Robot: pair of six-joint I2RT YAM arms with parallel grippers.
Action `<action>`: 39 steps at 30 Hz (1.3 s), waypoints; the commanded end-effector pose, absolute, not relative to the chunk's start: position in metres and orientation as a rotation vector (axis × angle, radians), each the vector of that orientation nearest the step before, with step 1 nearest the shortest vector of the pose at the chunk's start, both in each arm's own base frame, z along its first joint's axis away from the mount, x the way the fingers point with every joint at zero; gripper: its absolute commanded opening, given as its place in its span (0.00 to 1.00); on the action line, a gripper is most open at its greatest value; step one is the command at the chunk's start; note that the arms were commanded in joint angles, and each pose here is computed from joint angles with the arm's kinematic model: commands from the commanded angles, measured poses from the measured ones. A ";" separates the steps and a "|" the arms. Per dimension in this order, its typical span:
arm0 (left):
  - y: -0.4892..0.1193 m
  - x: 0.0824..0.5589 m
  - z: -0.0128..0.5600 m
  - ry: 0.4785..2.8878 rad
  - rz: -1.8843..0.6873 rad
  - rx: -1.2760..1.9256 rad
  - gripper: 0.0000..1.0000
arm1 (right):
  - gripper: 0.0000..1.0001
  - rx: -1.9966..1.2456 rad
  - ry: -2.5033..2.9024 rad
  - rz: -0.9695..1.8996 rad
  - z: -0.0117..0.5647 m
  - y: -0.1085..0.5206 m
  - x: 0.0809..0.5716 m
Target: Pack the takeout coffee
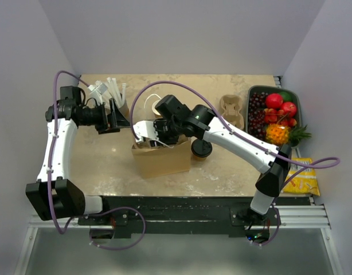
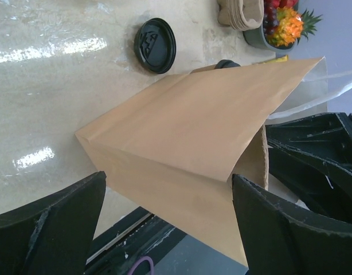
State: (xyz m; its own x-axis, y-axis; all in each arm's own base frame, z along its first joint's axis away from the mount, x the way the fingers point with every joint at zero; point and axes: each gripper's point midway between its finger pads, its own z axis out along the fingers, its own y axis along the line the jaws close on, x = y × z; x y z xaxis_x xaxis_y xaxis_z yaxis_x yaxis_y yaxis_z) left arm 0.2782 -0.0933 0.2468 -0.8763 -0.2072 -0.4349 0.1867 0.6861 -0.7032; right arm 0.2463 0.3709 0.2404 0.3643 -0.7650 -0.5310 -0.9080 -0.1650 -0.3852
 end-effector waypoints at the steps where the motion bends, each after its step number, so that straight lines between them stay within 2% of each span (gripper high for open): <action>1: -0.102 0.285 0.261 2.378 -1.073 0.038 0.95 | 0.00 -1.909 1.405 0.272 0.264 0.378 0.249; 17: -0.078 0.278 0.248 2.492 -0.738 0.212 0.97 | 0.00 -1.880 1.435 0.182 0.268 0.369 0.259; 29: -0.087 0.280 0.254 2.459 -0.824 0.270 0.90 | 0.00 -1.962 1.389 0.146 0.268 0.355 0.252; 39: -0.109 0.289 0.295 2.253 -0.975 0.360 0.90 | 0.00 -2.170 1.371 0.177 0.220 0.358 0.245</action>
